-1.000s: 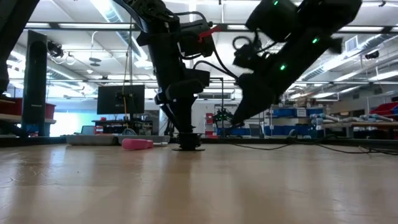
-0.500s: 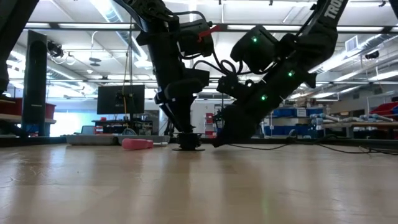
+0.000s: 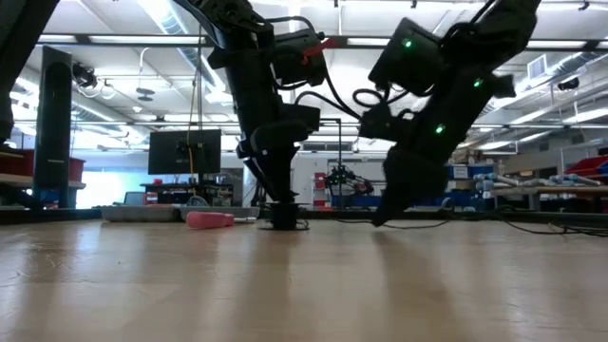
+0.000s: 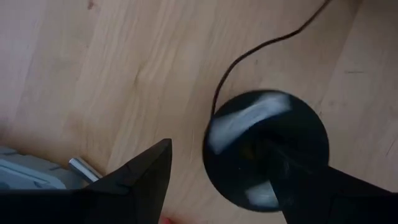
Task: Coil cords
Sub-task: Uncoil the black wire from the spool
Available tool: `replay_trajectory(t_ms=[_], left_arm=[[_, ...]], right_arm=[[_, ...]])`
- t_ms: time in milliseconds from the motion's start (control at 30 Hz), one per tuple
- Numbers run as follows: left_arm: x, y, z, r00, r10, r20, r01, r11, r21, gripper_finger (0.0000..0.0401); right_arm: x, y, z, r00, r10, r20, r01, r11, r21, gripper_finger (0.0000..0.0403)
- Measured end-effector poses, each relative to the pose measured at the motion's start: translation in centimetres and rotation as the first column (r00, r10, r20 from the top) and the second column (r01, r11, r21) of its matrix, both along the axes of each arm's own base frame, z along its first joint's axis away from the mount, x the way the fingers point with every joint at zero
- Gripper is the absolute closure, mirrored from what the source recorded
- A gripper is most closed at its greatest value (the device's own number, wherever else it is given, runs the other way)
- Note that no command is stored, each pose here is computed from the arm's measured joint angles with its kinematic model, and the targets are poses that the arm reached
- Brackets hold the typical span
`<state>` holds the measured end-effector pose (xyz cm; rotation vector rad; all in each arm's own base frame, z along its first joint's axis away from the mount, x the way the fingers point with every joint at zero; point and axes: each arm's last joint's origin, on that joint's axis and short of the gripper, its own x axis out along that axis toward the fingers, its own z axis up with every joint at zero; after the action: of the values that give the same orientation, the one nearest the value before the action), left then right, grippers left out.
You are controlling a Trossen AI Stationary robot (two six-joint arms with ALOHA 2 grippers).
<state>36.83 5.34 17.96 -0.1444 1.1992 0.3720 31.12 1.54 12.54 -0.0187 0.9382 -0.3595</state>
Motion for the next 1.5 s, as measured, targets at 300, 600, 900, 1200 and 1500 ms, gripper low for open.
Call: replay_trajectory(t_ms=[300, 600, 900, 1200, 1500], left_arm=[[-0.2, 0.0, -0.1, 1.000, 0.001, -0.023, -0.001, 1.000, -0.003, 0.0144], [0.0, 0.0, 0.0, 1.000, 0.005, 0.001, -0.005, 1.000, 0.007, 0.0144], [0.0, 0.0, 0.0, 1.000, 0.007, 0.001, -0.007, 1.000, 0.006, 0.0144], [-0.1, 0.0, 0.0, 1.000, 0.003, -0.015, -0.003, 1.000, 0.006, 0.0144], [-0.2, 0.0, -0.1, 1.000, 0.002, -0.021, -0.002, 1.000, 0.005, 0.0144]], right_arm=[[-6.2, 3.0, 3.8, 0.960, -0.089, -0.266, 0.130, 0.982, 0.140, 0.0402], [-11.1, 4.5, 8.6, 0.913, -0.395, -0.106, 0.398, 0.917, 0.012, 0.0403], [-3.2, 3.1, 7.4, 0.955, -0.127, 0.269, 0.156, 0.984, -0.091, 0.0381], [1.6, -1.8, 0.6, 0.978, -0.049, 0.205, 0.059, 0.997, -0.041, 0.0308], [3.2, -4.3, -2.0, 0.962, -0.028, 0.270, 0.051, 0.995, -0.080, 0.0226]])
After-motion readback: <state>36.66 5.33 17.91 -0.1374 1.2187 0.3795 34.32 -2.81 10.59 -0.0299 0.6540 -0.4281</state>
